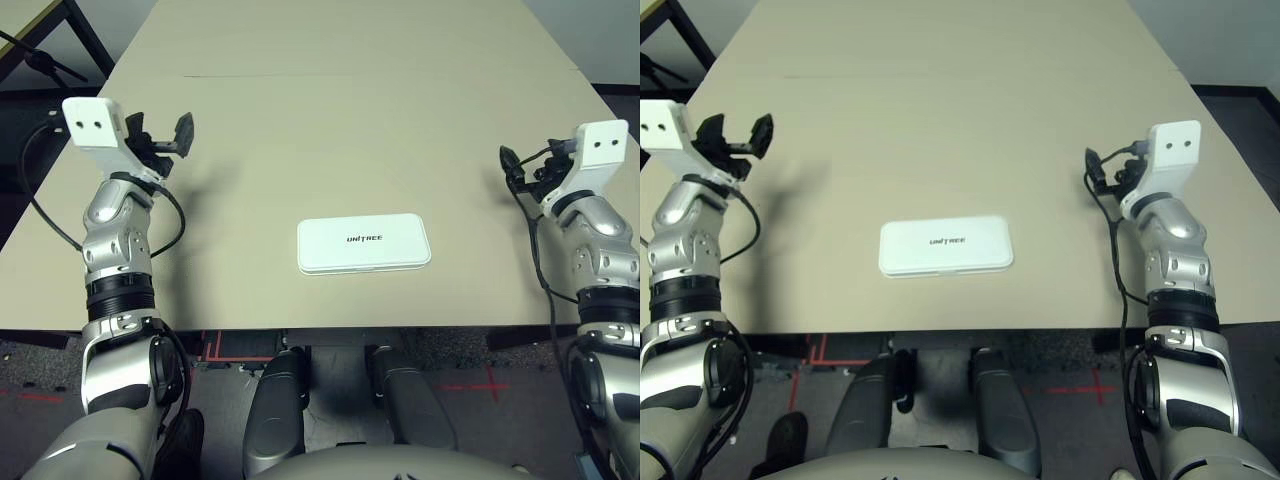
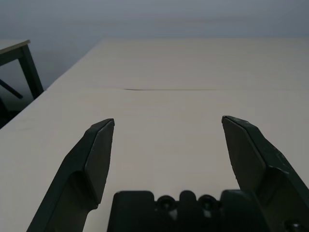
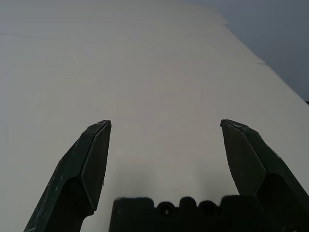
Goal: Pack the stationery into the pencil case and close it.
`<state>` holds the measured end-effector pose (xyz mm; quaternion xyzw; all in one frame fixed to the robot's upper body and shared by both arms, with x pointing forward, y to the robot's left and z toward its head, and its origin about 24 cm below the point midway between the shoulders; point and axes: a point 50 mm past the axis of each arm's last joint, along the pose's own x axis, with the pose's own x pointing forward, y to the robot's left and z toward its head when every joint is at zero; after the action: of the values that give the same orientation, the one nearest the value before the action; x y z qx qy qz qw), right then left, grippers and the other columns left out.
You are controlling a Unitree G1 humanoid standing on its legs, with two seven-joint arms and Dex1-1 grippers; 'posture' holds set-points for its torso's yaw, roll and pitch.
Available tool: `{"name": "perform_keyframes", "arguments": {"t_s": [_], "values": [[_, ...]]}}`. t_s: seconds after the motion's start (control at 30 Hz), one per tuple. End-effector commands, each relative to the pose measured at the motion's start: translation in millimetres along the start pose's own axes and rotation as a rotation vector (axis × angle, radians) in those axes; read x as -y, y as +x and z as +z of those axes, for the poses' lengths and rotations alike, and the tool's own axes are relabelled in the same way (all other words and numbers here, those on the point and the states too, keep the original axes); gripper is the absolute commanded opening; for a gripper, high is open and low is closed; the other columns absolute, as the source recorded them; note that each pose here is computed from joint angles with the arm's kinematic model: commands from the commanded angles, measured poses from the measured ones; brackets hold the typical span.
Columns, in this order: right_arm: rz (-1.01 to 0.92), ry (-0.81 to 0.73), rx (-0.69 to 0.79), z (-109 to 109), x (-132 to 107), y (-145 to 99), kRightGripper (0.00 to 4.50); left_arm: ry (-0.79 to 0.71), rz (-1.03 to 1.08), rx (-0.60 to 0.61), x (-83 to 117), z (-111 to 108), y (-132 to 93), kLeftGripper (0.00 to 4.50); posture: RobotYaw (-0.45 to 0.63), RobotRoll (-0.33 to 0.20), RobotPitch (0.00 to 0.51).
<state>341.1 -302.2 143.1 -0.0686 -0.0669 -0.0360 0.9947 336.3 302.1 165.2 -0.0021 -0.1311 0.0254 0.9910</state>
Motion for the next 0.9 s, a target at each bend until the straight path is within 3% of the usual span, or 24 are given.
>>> {"name": "perform_keyframes", "arguments": {"t_s": [0.03, 0.37, 0.67, 0.9], "values": [[-0.087, -0.006, 0.018, 1.2, 15.1, 1.2, 4.5, 0.003, 0.062, -0.002, -15.1, -7.2, -8.2, 4.48, -0.01, 0.0, 0.194], [-0.154, 0.001, 0.077, 13.4, 25.5, 10.4, 4.5, -0.004, 0.094, 0.003, -18.6, -13.3, -10.4, 4.48, -0.02, 0.0, 0.205], [-0.109, 0.009, 0.077, 10.4, 14.7, 11.6, 4.5, -0.008, 0.088, -0.015, -15.8, -19.3, -14.6, 4.48, -0.01, 0.0, 0.245], [-0.09, 0.019, 0.077, 7.6, 7.5, 12.6, 4.5, -0.002, 0.083, -0.016, -17.1, -17.9, -15.1, 4.48, 0.0, 0.0, 0.234]]}}
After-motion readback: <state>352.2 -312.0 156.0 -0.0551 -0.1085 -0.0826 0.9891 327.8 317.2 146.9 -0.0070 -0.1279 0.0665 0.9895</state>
